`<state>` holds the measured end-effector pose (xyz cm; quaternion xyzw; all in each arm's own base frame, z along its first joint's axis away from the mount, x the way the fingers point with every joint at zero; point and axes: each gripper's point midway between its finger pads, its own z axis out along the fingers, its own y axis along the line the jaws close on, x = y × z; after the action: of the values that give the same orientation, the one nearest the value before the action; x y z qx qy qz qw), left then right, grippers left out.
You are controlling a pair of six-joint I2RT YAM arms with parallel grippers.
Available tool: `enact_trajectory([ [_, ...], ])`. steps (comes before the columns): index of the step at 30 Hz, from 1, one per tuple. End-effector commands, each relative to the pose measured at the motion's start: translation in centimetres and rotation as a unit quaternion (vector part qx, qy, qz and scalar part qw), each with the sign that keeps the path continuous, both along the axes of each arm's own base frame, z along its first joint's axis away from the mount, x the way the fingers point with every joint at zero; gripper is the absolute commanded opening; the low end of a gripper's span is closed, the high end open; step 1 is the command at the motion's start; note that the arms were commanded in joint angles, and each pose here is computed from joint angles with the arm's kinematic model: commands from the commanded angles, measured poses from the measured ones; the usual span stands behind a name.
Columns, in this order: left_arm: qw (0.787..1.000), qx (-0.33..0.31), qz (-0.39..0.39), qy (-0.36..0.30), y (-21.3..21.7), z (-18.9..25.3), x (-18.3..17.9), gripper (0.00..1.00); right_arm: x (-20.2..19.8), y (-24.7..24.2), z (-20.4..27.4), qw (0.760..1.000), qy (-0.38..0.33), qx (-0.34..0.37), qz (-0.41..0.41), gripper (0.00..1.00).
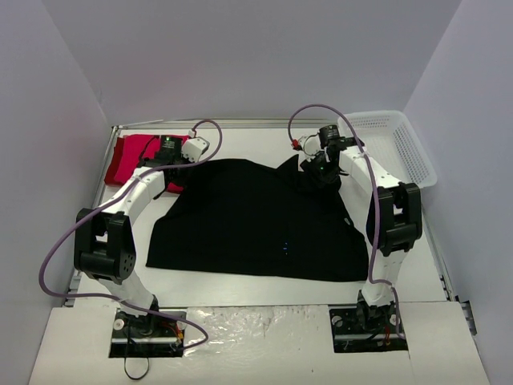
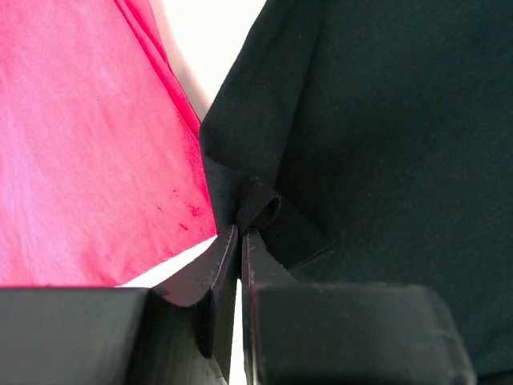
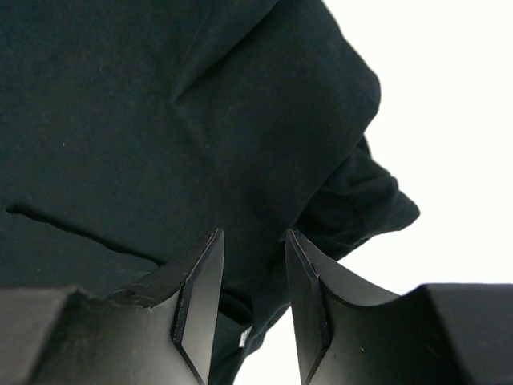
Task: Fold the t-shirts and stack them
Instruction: Grap the side of the flattened tshirt furthest away from the robot with both arms
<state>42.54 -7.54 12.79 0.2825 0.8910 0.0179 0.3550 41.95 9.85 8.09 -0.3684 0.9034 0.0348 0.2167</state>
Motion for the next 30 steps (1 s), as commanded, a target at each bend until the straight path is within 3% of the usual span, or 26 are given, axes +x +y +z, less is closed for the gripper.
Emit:
enact_trajectory([
  [1,1.0,-0.01,-0.004,-0.029,-0.3,2.6,-0.1,0.02,-1.3,-0.7,-1.7,0.999,0.034,-0.014,-0.001,0.33],
  [13,1.0,-0.013,-0.007,-0.025,-0.5,2.4,-0.1,0.02,-1.9,-1.4,-3.6,0.998,0.06,-0.021,-0.003,0.29],
  [20,1.0,-0.012,-0.008,-0.023,-0.5,2.3,-0.2,0.02,-2.0,-1.5,-3.5,0.998,0.059,-0.02,-0.006,0.0],
  [30,0.999,-0.017,-0.01,-0.027,-0.6,2.7,-0.2,0.02,-1.7,-2.0,-1.8,0.999,0.039,-0.018,-0.013,0.0],
])
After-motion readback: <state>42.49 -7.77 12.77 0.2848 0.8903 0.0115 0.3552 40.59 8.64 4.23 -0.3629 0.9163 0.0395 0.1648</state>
